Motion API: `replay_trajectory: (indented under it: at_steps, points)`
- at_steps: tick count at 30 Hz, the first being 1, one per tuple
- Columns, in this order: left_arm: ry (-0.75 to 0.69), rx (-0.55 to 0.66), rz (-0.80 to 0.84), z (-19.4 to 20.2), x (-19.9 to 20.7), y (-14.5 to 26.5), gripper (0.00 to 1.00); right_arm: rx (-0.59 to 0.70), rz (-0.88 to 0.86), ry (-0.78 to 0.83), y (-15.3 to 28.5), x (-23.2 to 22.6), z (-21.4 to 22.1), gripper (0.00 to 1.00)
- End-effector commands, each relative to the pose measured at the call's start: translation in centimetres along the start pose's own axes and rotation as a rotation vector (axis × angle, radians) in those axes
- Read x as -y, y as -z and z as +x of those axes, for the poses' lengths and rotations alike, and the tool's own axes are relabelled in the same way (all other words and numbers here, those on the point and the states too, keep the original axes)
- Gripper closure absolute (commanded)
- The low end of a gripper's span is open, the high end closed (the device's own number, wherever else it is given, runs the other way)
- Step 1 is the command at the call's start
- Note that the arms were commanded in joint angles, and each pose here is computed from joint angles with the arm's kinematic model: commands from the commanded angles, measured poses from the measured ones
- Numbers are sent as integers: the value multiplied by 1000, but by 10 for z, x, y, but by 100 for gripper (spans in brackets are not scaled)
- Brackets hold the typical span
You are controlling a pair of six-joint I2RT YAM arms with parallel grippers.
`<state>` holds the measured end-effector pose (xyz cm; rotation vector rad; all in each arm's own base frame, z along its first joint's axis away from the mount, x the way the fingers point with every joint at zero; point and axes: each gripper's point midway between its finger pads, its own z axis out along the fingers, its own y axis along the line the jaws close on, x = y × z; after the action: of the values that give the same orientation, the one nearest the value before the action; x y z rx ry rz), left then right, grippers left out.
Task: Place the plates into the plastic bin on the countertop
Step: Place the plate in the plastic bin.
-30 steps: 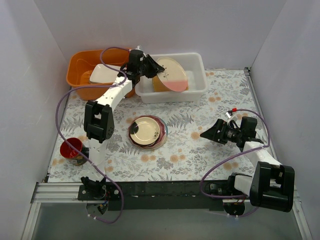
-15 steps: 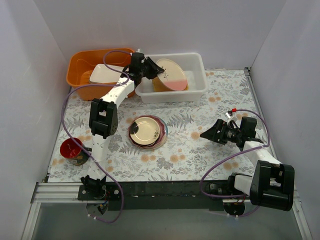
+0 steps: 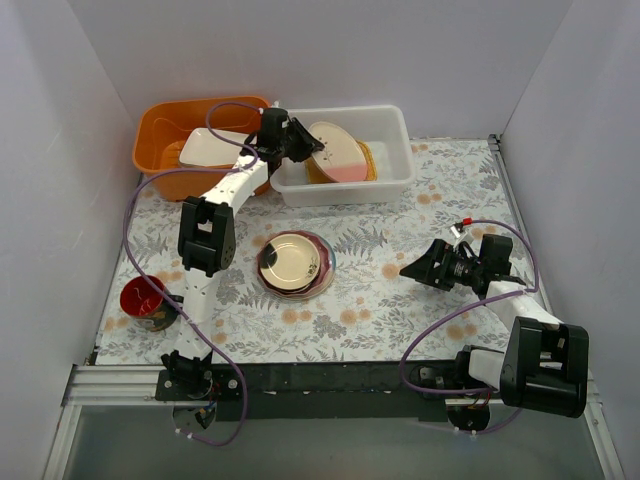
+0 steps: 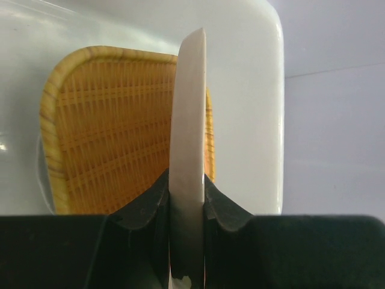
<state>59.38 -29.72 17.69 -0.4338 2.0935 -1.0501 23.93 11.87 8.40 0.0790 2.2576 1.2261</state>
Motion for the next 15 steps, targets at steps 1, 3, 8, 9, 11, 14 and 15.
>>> replay_trajectory:
  at_steps: [1, 3, 8, 9, 11, 14, 15]
  points:
    - [-59, 25, 47, -13, 23, 16, 100, 15, -19, 43, 1, -5, -8, 2]
    - [-61, 10, 23, -10, 14, 15, 100, 17, -27, 39, 0, -6, -7, 2]
    - [-49, -42, -9, 2, -3, 14, 100, 11, -34, 32, 0, -5, -5, 2]
    - [-52, -53, -15, 5, -6, 13, 100, 11, -32, 31, 0, -5, -4, 2]
    - [-47, -69, -37, 9, -11, 14, 100, 10, -30, 32, 1, -6, -4, 2]
    - [-60, -78, -77, 11, -20, 16, 89, 12, -31, 32, 1, -6, -4, 2]
    - [-72, -79, -92, 12, -24, 17, 85, 12, -31, 36, 1, -6, -3, 2]
